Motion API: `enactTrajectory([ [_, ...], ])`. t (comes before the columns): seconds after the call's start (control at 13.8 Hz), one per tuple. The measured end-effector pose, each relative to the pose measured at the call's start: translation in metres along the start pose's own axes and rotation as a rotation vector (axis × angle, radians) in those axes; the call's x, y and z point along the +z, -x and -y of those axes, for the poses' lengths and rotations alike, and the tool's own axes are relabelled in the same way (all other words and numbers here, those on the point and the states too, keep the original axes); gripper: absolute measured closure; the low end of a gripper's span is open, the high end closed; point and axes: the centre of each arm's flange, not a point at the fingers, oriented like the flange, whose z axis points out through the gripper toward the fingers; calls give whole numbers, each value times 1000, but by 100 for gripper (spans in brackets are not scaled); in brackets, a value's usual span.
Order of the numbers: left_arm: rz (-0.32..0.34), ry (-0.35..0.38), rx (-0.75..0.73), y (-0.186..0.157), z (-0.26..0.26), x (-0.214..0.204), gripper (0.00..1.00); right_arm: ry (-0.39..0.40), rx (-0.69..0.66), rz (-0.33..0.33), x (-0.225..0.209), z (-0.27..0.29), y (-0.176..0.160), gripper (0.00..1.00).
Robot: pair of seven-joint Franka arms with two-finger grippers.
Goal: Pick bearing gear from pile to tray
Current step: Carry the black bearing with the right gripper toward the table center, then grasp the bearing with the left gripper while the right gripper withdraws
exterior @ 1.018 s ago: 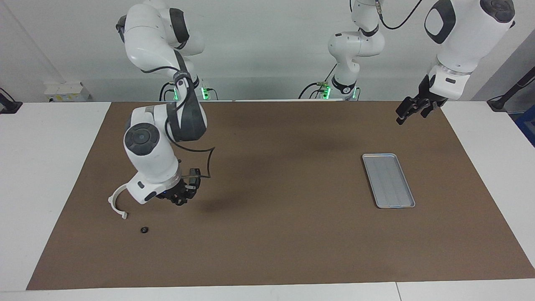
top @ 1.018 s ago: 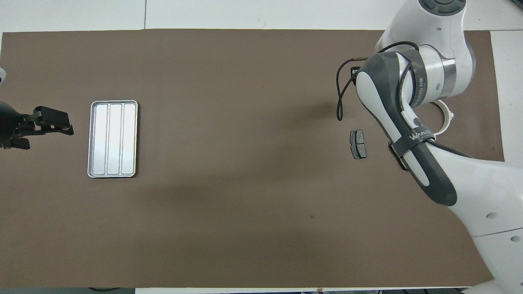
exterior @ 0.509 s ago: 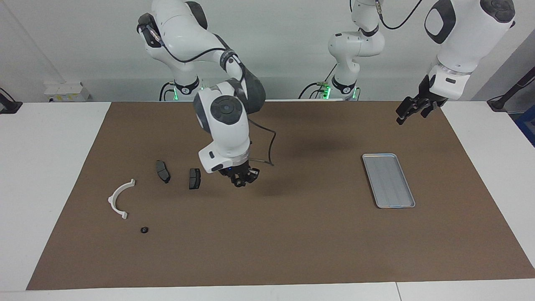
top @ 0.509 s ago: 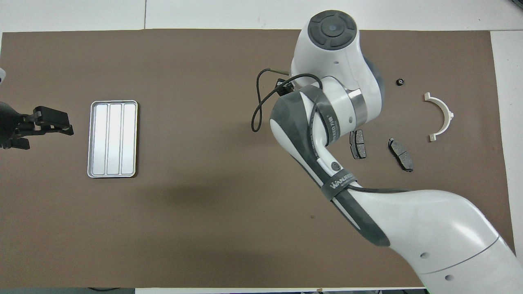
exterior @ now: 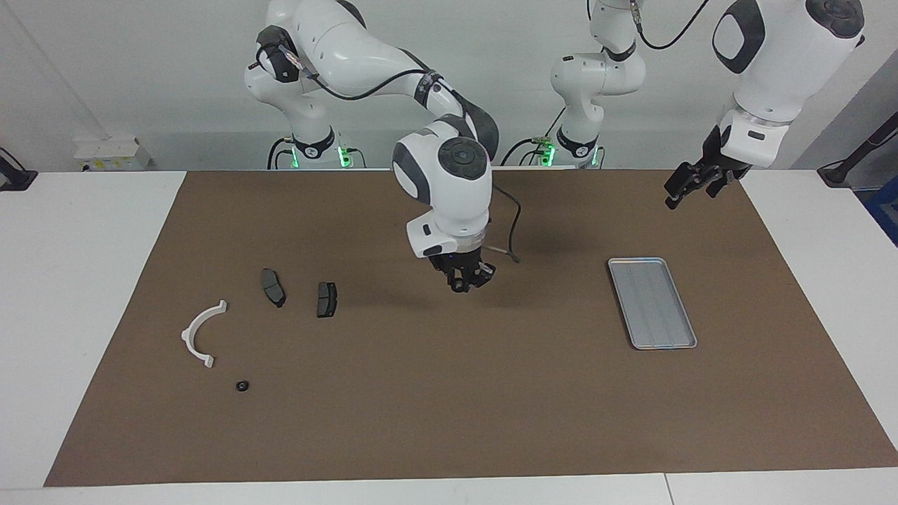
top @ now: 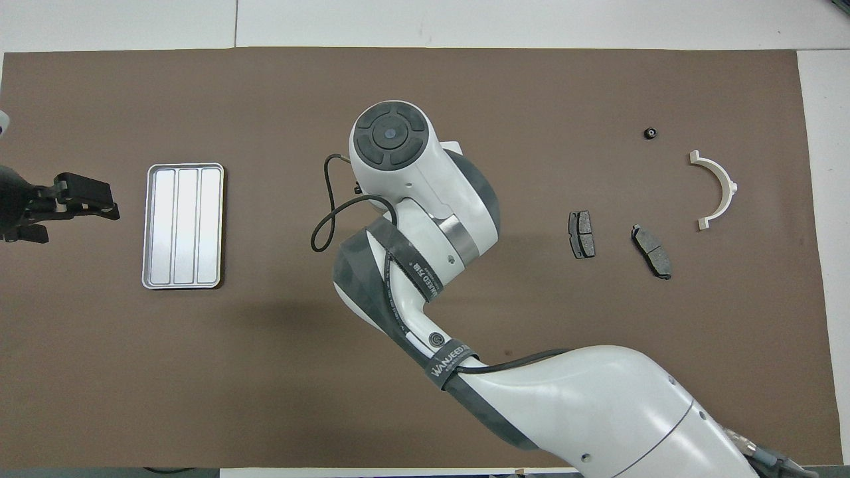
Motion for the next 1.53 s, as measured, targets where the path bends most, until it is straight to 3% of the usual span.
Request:
enactTrajectory([
  [0.44,0,0,0,0,0,0,0,15,60,13,56,23,43,65],
  [0.8,0,0,0,0,0,0,0,28,63,19,101,30,50,65],
  [1.31,0,0,0,0,0,0,0,38,48,-7,111,32,56,65],
  [1.38,0,0,0,0,0,0,0,41,46,-14,112,32,54,57],
  [1.53,0,0,0,0,0,0,0,32,52,-34,106,31,40,33],
])
